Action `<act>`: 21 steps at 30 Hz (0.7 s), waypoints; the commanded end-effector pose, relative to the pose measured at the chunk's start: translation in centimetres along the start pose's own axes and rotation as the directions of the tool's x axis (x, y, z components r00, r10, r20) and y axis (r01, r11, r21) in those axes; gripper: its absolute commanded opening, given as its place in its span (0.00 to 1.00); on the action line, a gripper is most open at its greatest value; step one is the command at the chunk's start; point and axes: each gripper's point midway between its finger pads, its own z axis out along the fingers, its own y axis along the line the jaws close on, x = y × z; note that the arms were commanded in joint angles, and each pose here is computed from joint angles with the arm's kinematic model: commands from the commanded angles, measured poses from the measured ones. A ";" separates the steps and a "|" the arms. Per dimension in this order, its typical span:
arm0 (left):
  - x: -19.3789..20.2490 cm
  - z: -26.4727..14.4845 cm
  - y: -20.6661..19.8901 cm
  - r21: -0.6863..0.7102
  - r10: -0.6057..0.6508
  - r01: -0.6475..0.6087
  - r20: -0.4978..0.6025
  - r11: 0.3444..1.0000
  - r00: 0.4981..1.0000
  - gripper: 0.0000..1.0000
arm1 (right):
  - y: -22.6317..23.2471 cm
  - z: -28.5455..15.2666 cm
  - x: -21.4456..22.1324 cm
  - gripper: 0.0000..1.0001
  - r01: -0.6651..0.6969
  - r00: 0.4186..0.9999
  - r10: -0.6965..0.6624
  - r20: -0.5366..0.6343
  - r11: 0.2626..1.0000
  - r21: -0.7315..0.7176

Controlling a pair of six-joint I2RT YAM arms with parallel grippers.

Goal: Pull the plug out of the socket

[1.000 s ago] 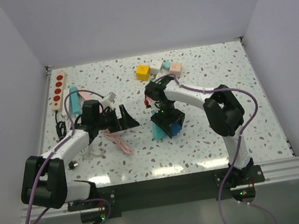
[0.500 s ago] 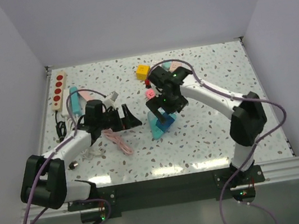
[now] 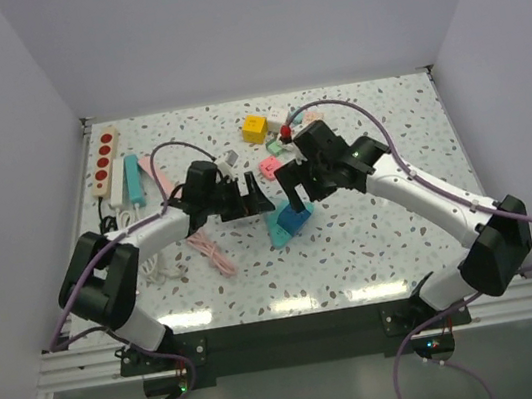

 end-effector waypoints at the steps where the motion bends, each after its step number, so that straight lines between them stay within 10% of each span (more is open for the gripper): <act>1: -1.1 1.1 0.6 -0.038 -0.033 0.034 0.041 0.999 0.999 1.00 | 0.5 1.7 -1.5 0.98 0.045 0.997 -0.043 0.065 0.999 -0.030; 21: 0.3 -1.7 0.8 -0.033 -0.119 0.125 0.141 0.992 0.983 1.00 | 2.4 11.0 3.7 0.88 0.160 0.983 -0.173 -0.068 0.973 -0.164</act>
